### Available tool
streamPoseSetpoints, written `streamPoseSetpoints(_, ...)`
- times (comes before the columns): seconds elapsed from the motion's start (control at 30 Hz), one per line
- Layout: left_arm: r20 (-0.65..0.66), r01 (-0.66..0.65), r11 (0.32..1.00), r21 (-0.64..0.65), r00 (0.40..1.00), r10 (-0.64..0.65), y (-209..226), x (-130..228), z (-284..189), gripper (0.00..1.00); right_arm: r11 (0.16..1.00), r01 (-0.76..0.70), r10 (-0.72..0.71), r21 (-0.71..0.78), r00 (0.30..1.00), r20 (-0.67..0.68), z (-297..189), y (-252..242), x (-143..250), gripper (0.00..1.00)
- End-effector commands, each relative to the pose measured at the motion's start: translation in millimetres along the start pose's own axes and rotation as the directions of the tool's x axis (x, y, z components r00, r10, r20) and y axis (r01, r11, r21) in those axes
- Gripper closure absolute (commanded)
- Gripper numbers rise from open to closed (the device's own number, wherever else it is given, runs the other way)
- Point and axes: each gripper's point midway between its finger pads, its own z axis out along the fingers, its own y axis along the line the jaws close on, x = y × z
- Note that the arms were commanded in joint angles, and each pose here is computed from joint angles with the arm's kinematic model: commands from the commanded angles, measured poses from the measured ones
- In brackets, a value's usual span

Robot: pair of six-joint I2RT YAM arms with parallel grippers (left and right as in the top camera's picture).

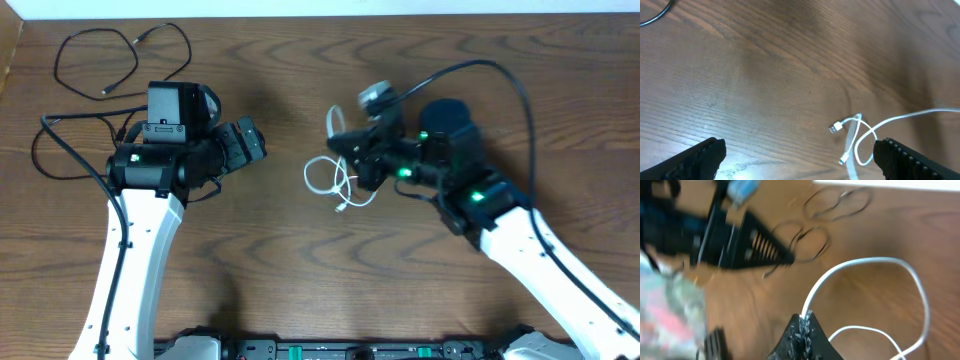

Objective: Untangle cables

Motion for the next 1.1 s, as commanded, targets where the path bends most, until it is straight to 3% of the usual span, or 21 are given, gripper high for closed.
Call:
streamPoseSetpoints(0.0,0.013,0.098,0.995,-0.016,0.995,-0.097,2.4,-3.8,0.7,0.01,0.975,0.152,-0.165,-0.16,0.984,-0.069,13.5,23.1,24.0,0.99)
streamPoseSetpoints(0.2,-0.029,0.301,0.953,0.037,0.954,-0.3,-4.8,-0.9,-0.4,0.01,0.893,0.266,-0.309,-0.364,0.949,-0.067,11.5,51.9,42.4,0.99)
streamPoseSetpoints(0.33,-0.124,0.435,0.893,0.111,0.898,-0.422,-23.0,6.3,-2.8,0.01,0.869,0.286,-0.344,-0.404,0.936,-0.077,16.6,57.4,53.8,0.99)
streamPoseSetpoints(0.8,-0.284,0.445,0.862,0.243,0.882,-0.375,-55.4,21.3,-12.9,0.02,0.854,0.325,-0.385,-0.407,0.92,-0.072,27.8,61.5,60.6,0.99)
streamPoseSetpoints(0.87,-0.328,0.451,0.848,0.277,0.874,-0.358,-63.9,25.7,-17.1,0.06,0.859,0.327,-0.384,-0.395,0.92,-0.074,28.8,59.4,60.2,0.99)
streamPoseSetpoints(0.97,-0.374,0.459,0.833,0.311,0.864,-0.336,-72.5,30.6,-22.1,0.2,0.861,0.328,-0.385,-0.389,0.92,-0.075,29.2,58.4,60.0,0.99)
streamPoseSetpoints(1.07,-0.406,0.466,0.821,0.331,0.855,-0.322,-77.9,34.2,-25.8,0.21,0.861,0.329,-0.385,-0.389,0.92,-0.074,29.2,58.4,59.9,0.99)
